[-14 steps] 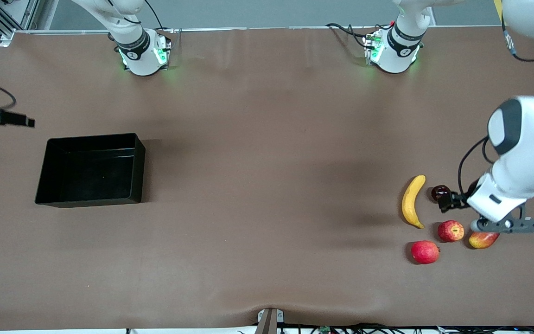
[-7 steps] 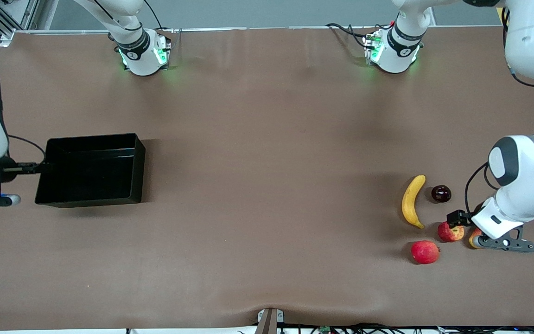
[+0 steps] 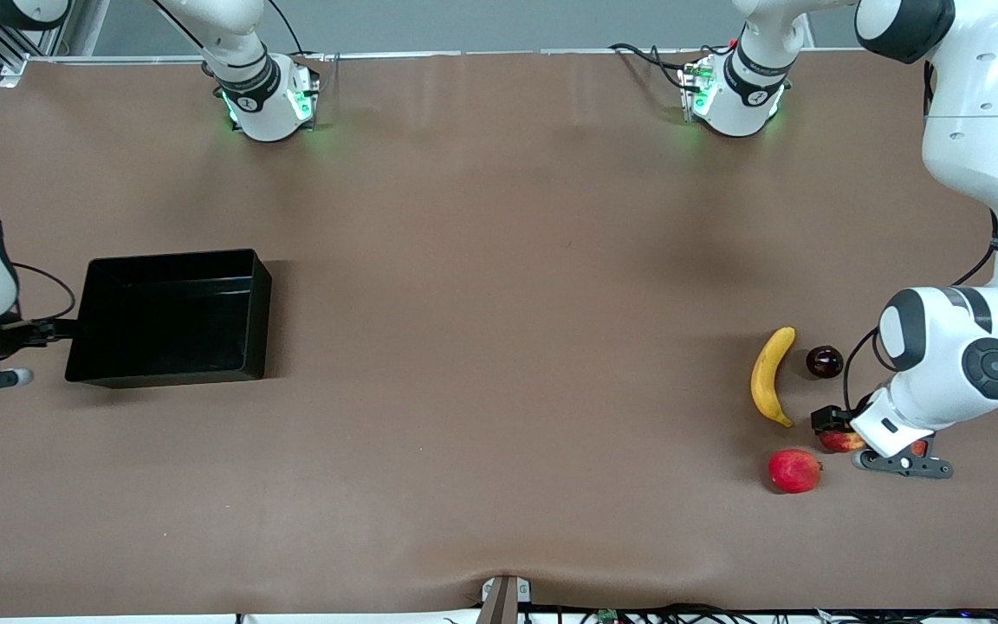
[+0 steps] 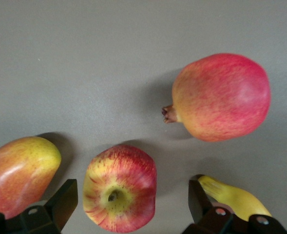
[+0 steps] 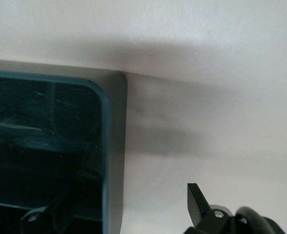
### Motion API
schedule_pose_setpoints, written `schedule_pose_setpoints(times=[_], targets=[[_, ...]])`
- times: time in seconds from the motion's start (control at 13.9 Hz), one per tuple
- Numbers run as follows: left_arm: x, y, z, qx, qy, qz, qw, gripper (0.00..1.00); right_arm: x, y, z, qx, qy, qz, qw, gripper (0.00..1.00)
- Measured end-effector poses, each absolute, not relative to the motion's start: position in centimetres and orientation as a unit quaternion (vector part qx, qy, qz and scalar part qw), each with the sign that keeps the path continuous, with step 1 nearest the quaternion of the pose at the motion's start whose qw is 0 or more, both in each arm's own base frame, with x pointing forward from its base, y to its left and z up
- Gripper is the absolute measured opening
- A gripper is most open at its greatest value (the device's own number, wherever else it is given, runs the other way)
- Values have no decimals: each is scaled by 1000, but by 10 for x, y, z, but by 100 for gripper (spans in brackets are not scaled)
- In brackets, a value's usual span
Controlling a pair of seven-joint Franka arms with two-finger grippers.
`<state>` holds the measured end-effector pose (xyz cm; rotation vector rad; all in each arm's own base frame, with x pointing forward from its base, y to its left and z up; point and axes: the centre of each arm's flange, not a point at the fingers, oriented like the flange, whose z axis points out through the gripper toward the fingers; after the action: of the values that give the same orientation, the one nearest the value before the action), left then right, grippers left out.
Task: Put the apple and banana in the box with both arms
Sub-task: 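Lift the apple with the left gripper while the right gripper pushes the box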
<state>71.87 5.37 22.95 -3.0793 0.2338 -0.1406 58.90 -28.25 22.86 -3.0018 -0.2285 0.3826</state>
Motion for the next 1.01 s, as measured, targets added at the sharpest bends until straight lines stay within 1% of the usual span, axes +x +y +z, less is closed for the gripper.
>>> schedule_pose_setpoints(times=[0.07,0.14,0.22,0.36,0.43,0.5,0.58,0.65,0.79,0.86,1.01], targets=[[718,56,227,-996,75,-44,26,100,584,-280,219,-987,-73,131,60,83],[718,58,227,-996,74,-44,27,100,581,-277,214,-986,-73,137,65,69],[719,60,227,-996,75,-44,30,100,578,-276,212,-984,-73,144,70,58],[719,62,228,-995,79,-43,36,100,574,-275,210,-982,-69,156,79,37],[718,63,227,-995,81,-43,38,99,573,-274,210,-981,-64,158,89,26],[718,63,226,-995,84,-41,39,97,572,-271,211,-980,-56,159,103,18],[717,65,225,-994,88,-39,42,97,571,-268,212,-978,-46,162,119,6],[716,70,223,-994,91,-37,44,89,571,-263,215,-975,-38,172,133,6],[714,78,221,-994,94,-34,44,69,576,-253,232,-969,-17,197,149,4],[714,81,222,-994,94,-34,45,66,583,-246,247,-968,-9,204,148,4],[713,85,222,-994,93,-34,45,66,600,-217,283,-965,-4,220,142,4]])
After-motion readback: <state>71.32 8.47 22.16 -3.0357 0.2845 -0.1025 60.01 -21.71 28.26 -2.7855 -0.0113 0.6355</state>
